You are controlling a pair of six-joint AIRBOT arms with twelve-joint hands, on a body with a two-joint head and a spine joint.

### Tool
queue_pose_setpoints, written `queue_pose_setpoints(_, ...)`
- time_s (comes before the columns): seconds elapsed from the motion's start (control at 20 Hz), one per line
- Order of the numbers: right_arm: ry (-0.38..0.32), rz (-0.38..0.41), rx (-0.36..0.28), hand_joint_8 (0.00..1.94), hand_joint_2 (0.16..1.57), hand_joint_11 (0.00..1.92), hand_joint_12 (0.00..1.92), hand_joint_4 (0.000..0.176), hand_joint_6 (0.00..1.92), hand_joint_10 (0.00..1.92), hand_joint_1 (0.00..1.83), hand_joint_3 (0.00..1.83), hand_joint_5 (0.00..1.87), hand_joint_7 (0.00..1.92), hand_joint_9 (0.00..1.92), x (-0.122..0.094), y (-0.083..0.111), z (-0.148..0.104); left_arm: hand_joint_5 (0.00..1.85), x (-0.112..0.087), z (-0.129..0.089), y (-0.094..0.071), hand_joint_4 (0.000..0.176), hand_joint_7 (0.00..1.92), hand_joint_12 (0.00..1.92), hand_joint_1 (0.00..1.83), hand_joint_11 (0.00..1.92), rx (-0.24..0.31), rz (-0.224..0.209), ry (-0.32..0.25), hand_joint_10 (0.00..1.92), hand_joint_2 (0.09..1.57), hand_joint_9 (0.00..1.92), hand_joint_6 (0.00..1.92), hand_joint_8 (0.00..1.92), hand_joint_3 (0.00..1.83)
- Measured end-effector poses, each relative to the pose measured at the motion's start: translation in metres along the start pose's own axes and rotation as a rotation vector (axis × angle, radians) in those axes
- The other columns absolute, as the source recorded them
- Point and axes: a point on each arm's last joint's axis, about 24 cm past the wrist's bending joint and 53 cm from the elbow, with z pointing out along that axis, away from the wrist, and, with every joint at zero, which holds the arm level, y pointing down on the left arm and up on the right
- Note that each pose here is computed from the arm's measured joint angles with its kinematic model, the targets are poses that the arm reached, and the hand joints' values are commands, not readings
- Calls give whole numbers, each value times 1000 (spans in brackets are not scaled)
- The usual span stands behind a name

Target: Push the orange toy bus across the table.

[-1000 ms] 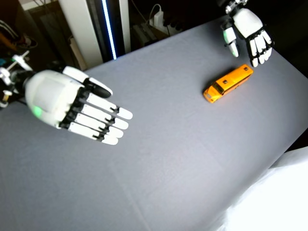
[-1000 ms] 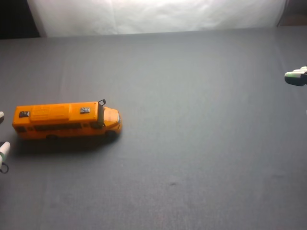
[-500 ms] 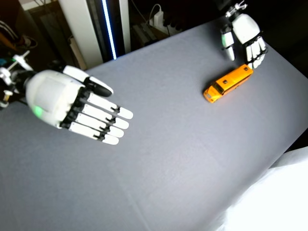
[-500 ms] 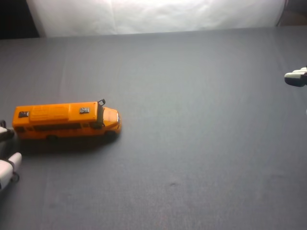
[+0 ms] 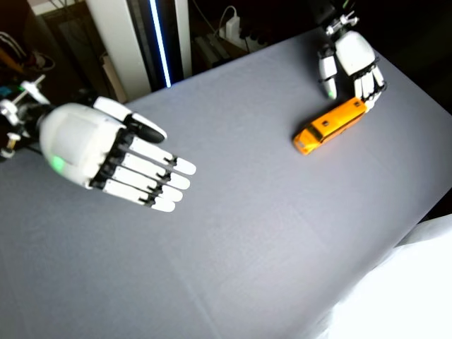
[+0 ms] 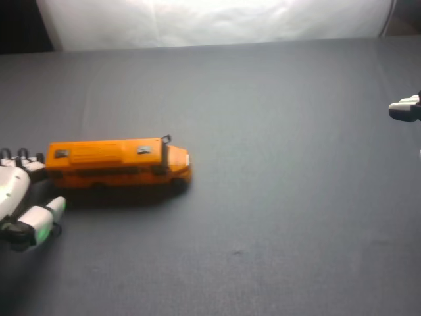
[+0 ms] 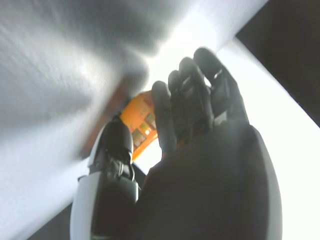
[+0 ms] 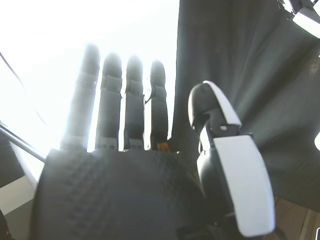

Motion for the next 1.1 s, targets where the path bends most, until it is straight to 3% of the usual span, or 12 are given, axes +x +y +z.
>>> queue_pose_setpoints(0.15,1,0,2,2,1386,433,134,0,0,5,452,0,541,505,480,0,-1,0,441,3,1,-9,0,338,686,304,0,25,-5,5,4,1509,273,1,1,0)
queue_pose_setpoints(0.3,2,0,2,2,1391,448,131,0,2,4,489,0,546,510,488,1,0,0,434,16,2,-17,0,296,696,255,19,45,-16,32,1,1495,276,0,0,0)
queue_pose_setpoints(0.4,1,0,3,3,1393,441,124,0,4,3,493,1,552,514,488,0,-1,0,434,28,5,-29,0,296,689,255,42,76,-23,62,2,1496,277,1,0,1)
queue_pose_setpoints(0.55,2,0,4,4,1400,440,119,0,3,5,494,3,552,516,483,1,-1,0,422,41,10,-48,0,332,532,194,48,129,-26,92,0,1496,262,0,1,0)
queue_pose_setpoints(0.8,1,-1,4,1,1390,440,105,0,1,0,498,0,554,514,477,0,-2,0,441,52,16,-64,0,335,569,257,49,158,-50,107,1,1483,284,4,2,0)
queue_pose_setpoints(0.85,2,1,4,4,1393,451,108,0,3,4,505,0,561,521,487,1,-2,0,426,56,16,-70,0,331,565,190,51,172,-58,115,1,1487,280,0,1,3)
queue_pose_setpoints(1.1,2,4,5,4,1395,454,108,0,3,5,518,0,565,530,494,2,-3,0,461,74,15,-109,0,356,547,201,34,271,-61,155,10,1480,320,8,3,1)
